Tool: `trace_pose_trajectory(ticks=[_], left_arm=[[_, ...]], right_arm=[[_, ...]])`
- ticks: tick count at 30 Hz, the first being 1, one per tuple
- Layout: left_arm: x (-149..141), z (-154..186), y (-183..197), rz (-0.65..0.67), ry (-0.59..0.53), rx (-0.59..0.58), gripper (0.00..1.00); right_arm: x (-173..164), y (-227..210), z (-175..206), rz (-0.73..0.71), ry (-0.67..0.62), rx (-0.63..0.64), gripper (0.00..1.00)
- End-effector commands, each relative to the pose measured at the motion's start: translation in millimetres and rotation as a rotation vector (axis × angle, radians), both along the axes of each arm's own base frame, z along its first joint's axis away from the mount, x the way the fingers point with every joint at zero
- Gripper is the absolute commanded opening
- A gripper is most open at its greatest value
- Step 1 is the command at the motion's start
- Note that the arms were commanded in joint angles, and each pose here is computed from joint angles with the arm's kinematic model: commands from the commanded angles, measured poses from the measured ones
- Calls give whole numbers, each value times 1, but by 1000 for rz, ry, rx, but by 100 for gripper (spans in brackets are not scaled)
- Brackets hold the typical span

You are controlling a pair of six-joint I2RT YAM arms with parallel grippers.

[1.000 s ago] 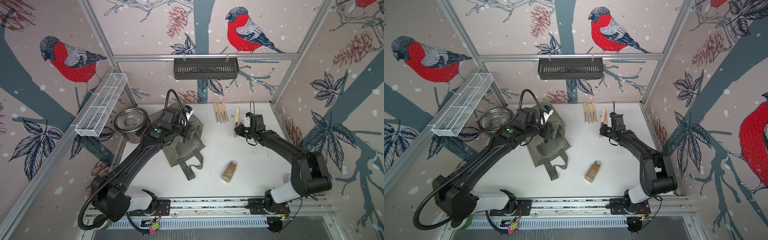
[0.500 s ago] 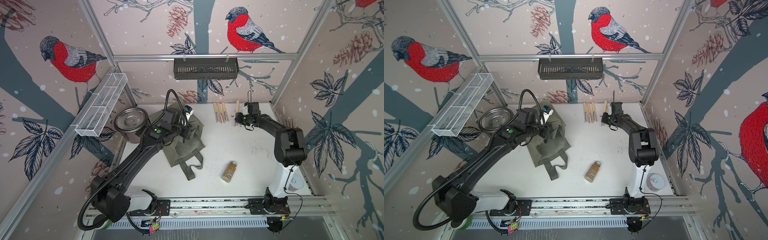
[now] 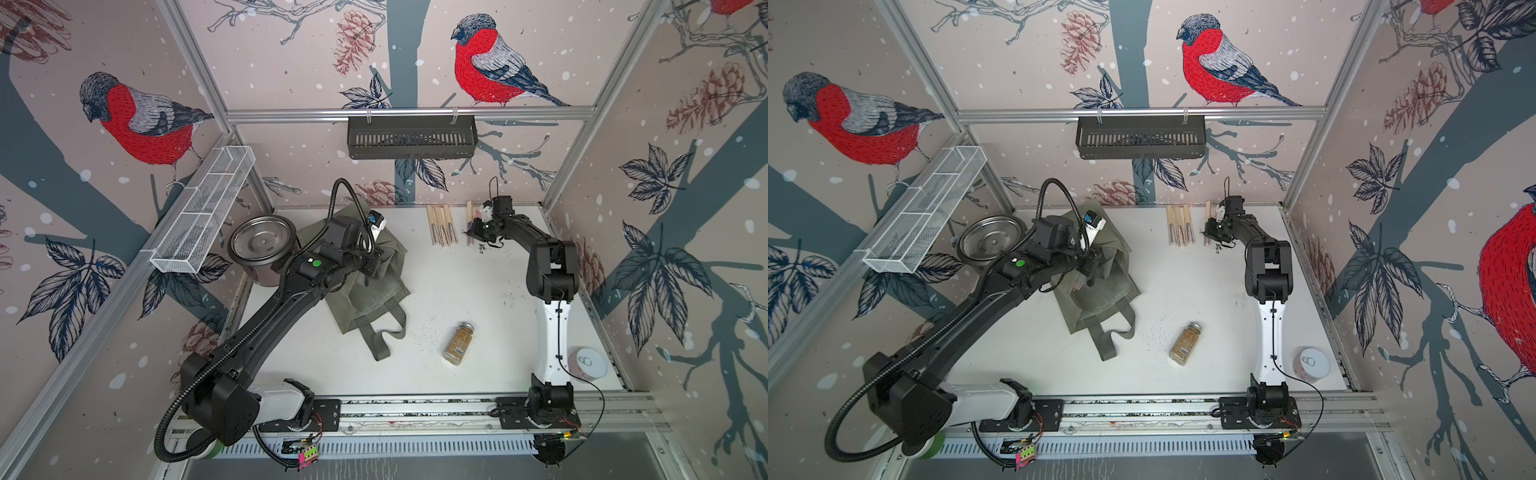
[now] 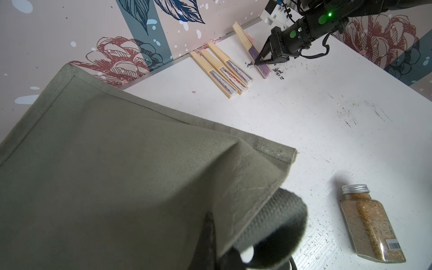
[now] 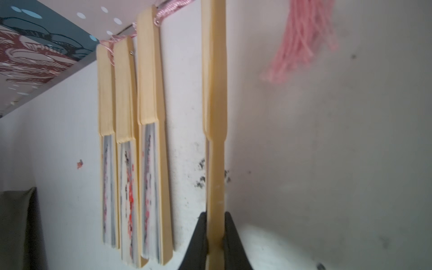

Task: Take out the folding fans from the tote bags
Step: Place the folding fan at the center of the board.

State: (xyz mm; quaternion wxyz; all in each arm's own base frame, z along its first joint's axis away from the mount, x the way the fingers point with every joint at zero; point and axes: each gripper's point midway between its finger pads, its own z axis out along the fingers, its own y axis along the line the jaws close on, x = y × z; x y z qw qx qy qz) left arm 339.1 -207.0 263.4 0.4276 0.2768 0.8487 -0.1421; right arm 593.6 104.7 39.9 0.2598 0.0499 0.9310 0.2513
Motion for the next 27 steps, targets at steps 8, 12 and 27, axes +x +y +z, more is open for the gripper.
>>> trace_pose_trajectory(ticks=[8,12,27], left_arm=[[6,7,-2,1,-33,-12,0],[6,6,-3,0,-31,-11,0],[6,5,-2,1,-31,-8,0]], right_arm=[[8,21,-25,101,50,27,16],[9,29,-25,125,49,58,17],[7,34,-18,138,44,41,33]])
